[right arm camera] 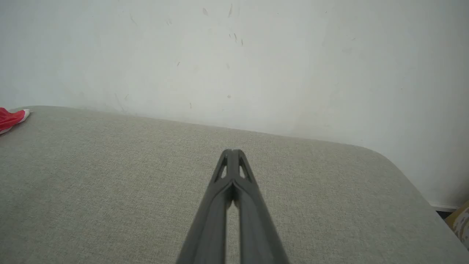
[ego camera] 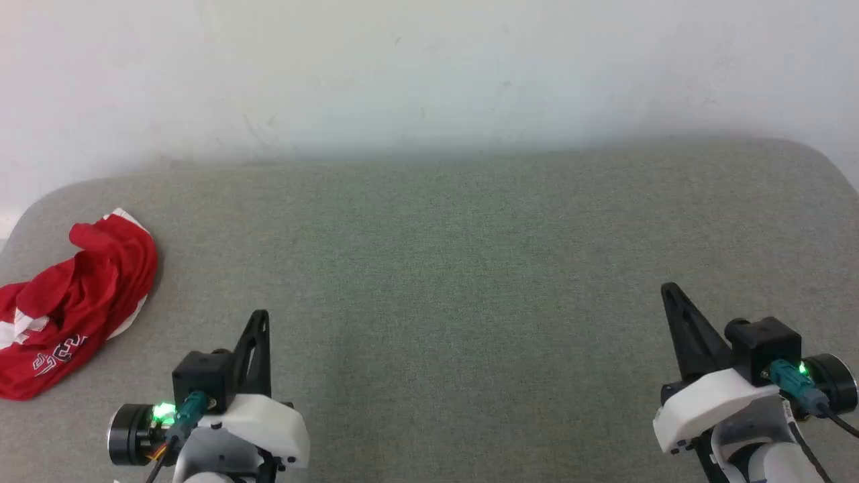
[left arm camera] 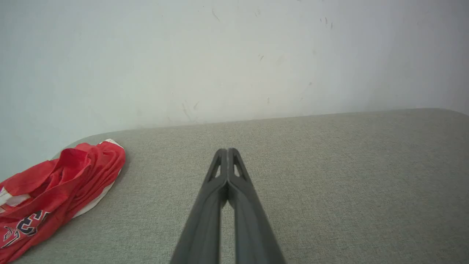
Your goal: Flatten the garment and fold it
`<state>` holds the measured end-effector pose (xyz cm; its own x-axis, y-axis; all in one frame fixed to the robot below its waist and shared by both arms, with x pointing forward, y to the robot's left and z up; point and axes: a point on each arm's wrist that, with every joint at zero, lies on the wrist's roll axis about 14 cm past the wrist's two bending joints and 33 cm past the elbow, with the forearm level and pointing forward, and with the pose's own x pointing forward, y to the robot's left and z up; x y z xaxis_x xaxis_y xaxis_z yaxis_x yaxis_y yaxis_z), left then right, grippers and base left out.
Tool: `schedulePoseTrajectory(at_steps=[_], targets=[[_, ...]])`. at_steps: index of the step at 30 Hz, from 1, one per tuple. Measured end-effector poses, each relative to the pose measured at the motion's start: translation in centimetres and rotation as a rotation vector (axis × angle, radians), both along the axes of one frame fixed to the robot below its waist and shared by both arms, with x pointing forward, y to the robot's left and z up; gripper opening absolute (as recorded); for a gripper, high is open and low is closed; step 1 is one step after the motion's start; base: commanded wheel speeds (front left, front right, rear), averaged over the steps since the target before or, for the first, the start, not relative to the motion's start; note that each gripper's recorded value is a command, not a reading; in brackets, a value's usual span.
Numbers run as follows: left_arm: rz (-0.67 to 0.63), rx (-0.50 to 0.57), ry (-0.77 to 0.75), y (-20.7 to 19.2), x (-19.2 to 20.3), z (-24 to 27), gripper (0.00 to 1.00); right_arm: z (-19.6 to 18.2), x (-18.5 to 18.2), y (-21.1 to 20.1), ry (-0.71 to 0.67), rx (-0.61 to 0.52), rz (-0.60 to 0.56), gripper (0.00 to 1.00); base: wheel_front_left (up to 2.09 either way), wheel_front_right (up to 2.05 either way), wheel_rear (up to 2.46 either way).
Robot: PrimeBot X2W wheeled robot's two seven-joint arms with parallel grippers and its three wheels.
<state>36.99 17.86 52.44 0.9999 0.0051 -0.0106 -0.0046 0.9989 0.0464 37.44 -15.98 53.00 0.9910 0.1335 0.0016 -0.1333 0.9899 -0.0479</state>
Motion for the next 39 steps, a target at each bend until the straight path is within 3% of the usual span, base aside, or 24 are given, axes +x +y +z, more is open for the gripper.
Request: schedulePoseTrajectory(at_steps=[19,20,39], targets=[[0.000,0.000,0.000,0.00,0.00,0.00,0.00,0.00,0.00,0.00,0.000,0.000,0.000,0.00,0.00,0.00,0.00],[0.000,0.000,0.000,0.00,0.00,0.00,1.00,0.00,0.00,0.00,0.000,0.000,0.000,1.00,0.00,0.00,0.00],[0.014,0.001,-0.026,-0.11,0.01,0.31,1.00,0.88,0.20,-0.72,-0.041,0.035,-0.019,1.00,0.00,0.00,0.00]])
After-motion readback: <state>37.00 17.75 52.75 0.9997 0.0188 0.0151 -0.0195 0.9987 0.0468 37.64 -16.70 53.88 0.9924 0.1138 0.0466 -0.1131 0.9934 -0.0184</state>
